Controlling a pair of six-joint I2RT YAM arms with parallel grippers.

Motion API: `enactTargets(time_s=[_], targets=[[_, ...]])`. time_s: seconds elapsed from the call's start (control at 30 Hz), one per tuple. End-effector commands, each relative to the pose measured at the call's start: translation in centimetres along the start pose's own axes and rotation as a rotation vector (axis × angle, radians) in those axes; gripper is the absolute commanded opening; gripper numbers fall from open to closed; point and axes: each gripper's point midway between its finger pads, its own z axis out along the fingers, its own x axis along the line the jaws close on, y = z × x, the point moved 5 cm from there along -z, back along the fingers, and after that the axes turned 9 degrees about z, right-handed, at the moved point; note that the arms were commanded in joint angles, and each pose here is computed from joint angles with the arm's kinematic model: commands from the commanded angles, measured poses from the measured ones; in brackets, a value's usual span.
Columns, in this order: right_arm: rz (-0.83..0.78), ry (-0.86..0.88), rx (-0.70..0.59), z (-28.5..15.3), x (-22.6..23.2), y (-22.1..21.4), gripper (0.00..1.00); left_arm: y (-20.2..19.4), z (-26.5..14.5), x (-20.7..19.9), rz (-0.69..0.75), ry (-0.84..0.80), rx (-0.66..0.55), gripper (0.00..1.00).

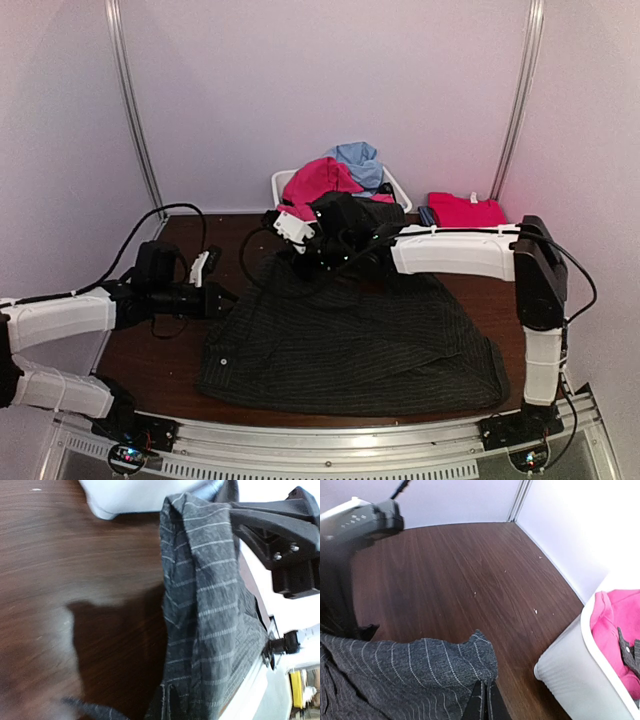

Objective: Fold and stack the mixed laundry pile
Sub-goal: Adjust the 1/3-folded shirt at the center of the board.

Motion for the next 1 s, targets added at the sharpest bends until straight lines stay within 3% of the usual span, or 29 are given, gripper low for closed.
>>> enactTargets(time_s=[0.0, 0.03, 0.1, 0.13, 0.17, 0.23, 0.3, 0.4, 0.53, 0.6, 0.77, 0.97], targets=[[0.002, -0.012, -0.115, 3.2, 0.0, 2.1, 0.00, -1.9, -3.3, 2.9, -0.157, 0.277, -0.018, 0.03], [0.000, 0.005, -0.133, 3.9, 0.3, 2.3, 0.00, -1.9, -4.4, 3.8, -0.184, 0.376, -0.047, 0.10], [-0.002, 0.020, -0.141, 5.4, 1.2, 2.5, 0.03, -1.6, -6.5, 4.5, -0.223, 0.488, -0.112, 0.36], [0.000, 0.009, -0.127, 6.1, 1.2, 2.6, 0.13, -1.4, -7.2, 4.9, -0.238, 0.524, -0.137, 0.53], [0.011, -0.013, -0.111, 6.7, 1.0, 2.5, 0.19, -1.3, -7.9, 5.4, -0.255, 0.562, -0.149, 0.63], [0.043, -0.067, -0.073, 6.7, 0.2, 2.3, 0.36, -0.8, -9.0, 6.7, -0.283, 0.646, -0.169, 0.69], [0.079, -0.109, -0.069, 4.9, -0.9, 2.9, 0.54, 0.3, -8.9, 7.1, -0.259, 0.660, -0.179, 0.70], [0.157, -0.116, -0.060, 1.3, -2.3, 3.7, 0.65, 2.8, -7.1, 7.0, -0.170, 0.599, -0.180, 0.70], [0.280, -0.026, -0.032, -4.3, -3.3, 2.3, 0.66, 7.3, -3.0, 5.2, 0.013, 0.413, -0.172, 0.60], [0.395, -0.012, 0.027, -6.3, -4.4, -1.2, 0.67, 8.5, -0.8, 5.4, 0.075, 0.431, -0.106, 0.58], [0.592, -0.052, 0.149, -11.0, -6.8, -9.1, 0.63, 9.6, 5.5, 3.7, 0.207, 0.299, 0.019, 0.47], [0.794, -0.140, 0.191, -14.9, -9.5, -16.0, 0.59, 6.3, 10.3, 7.2, 0.111, 0.350, 0.189, 0.35]])
